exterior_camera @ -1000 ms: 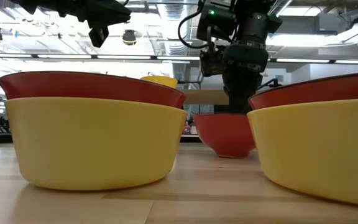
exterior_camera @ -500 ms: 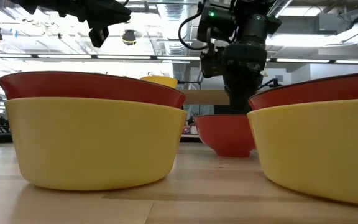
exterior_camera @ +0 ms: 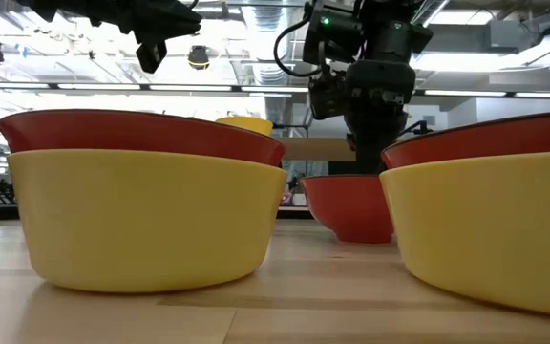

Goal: Pick & Place Mini bowls
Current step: Put the top white bowl on the shelf

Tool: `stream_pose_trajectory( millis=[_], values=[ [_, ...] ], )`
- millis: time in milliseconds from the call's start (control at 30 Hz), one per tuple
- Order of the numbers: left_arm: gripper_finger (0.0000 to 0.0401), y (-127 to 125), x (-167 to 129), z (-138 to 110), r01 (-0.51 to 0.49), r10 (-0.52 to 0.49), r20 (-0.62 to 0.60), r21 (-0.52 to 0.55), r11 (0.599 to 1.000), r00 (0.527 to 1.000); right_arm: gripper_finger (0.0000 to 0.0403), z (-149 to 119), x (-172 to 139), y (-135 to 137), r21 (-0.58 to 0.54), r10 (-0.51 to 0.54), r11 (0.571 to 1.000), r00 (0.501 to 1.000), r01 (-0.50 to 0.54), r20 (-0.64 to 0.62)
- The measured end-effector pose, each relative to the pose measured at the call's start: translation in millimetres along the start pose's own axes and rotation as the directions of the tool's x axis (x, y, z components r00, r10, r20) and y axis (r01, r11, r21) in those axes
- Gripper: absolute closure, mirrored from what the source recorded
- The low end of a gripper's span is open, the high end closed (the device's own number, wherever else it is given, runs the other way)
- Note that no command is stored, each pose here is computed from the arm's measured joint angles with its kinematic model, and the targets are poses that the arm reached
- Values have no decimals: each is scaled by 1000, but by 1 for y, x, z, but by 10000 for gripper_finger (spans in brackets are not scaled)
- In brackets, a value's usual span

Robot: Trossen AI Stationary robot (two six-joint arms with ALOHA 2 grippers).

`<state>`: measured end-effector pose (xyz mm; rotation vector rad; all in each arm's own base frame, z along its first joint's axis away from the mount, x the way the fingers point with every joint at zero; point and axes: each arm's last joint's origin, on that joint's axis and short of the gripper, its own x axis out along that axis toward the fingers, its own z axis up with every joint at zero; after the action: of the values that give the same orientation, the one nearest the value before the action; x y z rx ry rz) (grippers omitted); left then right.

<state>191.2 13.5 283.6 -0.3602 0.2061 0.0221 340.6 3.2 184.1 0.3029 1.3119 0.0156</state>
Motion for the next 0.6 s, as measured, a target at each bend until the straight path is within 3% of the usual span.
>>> stream_pose_trajectory(
  millis=[600],
  values=[
    [348, 0, 0, 0, 1, -1, 2, 2, 1000, 1000, 337, 2, 15, 7, -25, 5, 1000, 1000, -5, -6]
  ],
)
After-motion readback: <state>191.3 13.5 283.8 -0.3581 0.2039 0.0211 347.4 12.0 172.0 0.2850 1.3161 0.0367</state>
